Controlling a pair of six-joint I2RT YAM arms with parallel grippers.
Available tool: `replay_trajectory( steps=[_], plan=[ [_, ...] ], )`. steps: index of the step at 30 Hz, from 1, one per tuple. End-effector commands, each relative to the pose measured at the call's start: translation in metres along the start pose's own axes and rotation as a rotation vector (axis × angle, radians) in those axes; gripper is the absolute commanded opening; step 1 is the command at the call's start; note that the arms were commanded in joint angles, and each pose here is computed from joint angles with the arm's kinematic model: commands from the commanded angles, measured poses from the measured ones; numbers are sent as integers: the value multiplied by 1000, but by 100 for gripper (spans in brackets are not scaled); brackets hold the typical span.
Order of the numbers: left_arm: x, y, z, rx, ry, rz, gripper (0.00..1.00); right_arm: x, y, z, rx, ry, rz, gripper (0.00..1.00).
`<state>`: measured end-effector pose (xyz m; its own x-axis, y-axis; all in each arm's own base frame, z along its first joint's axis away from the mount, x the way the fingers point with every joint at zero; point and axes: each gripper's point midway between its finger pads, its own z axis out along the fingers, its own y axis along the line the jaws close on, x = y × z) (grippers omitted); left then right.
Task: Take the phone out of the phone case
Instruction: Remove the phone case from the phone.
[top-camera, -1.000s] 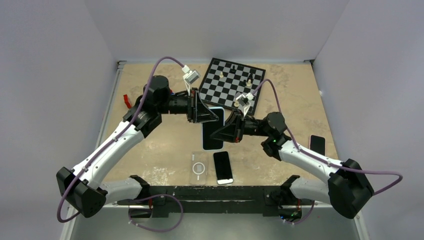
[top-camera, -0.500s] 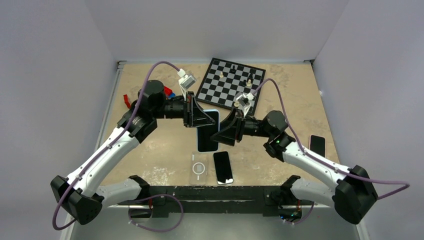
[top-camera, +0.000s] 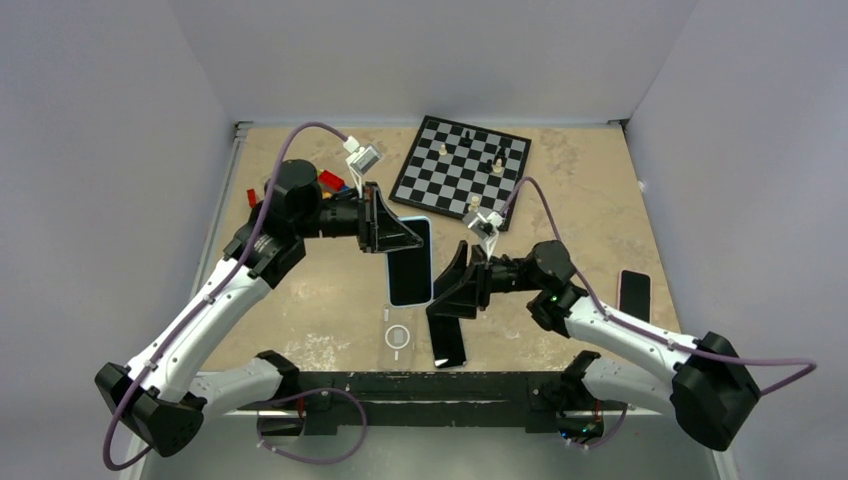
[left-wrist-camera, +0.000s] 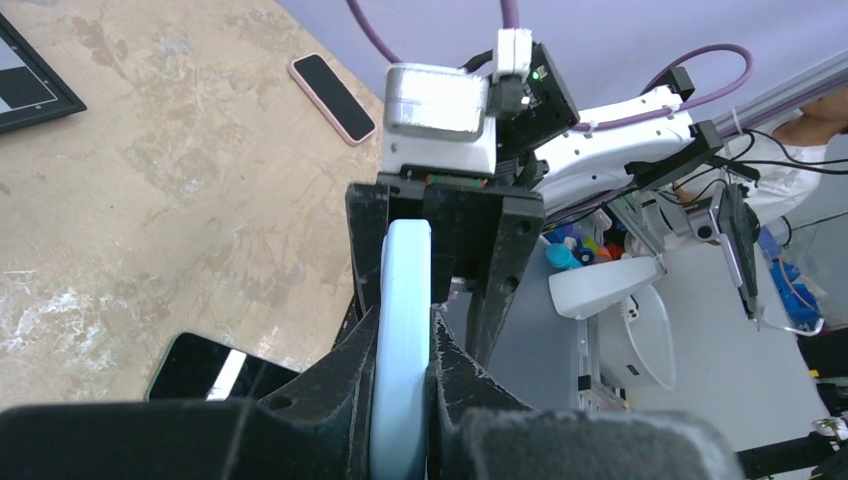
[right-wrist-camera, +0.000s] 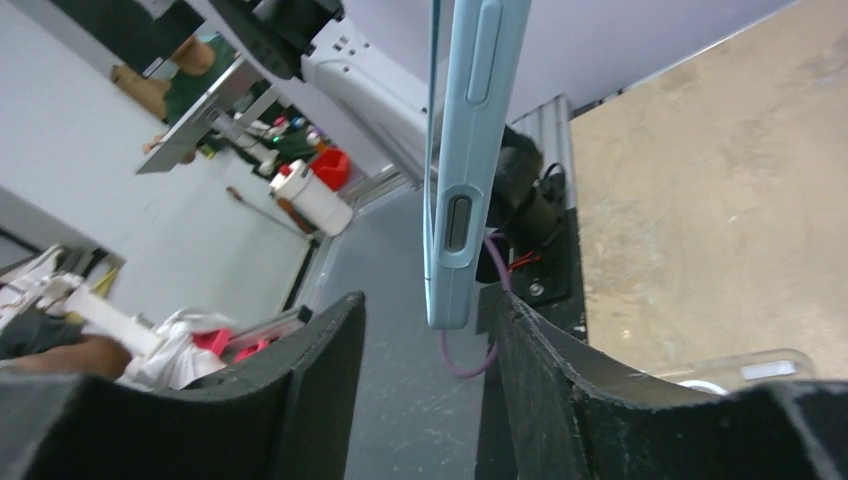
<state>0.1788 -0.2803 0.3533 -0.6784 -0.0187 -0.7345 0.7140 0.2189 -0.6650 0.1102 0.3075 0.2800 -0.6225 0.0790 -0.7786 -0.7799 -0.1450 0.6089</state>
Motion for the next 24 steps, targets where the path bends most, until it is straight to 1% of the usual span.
replay_trajectory(
  steps=[1,4,6,10,15,18,22,23,24],
  plan=[
    [-22,-37,-13,77,-83,22,0,-2,39,10,-183,52,-94,49],
    [-22,-40,-16,80,-91,14,0,-4,43,10,-204,53,-118,35],
    [-21,-42,-17,83,-89,3,0,-4,47,9,-218,50,-132,29],
    [-20,-48,-19,101,-84,-15,0,-7,48,9,-223,40,-150,29],
    [-21,-50,-20,99,-84,-25,0,-13,52,11,-234,32,-166,35],
    [-22,-50,-20,98,-85,-34,0,-16,53,13,-240,32,-173,37],
    [-22,-51,-20,105,-83,-56,0,-17,49,16,-228,36,-176,33],
    [-22,-52,-19,113,-80,-66,0,-18,48,16,-228,36,-179,31],
    [-22,-54,-19,123,-80,-75,0,-18,47,17,-229,37,-184,25]
  ],
)
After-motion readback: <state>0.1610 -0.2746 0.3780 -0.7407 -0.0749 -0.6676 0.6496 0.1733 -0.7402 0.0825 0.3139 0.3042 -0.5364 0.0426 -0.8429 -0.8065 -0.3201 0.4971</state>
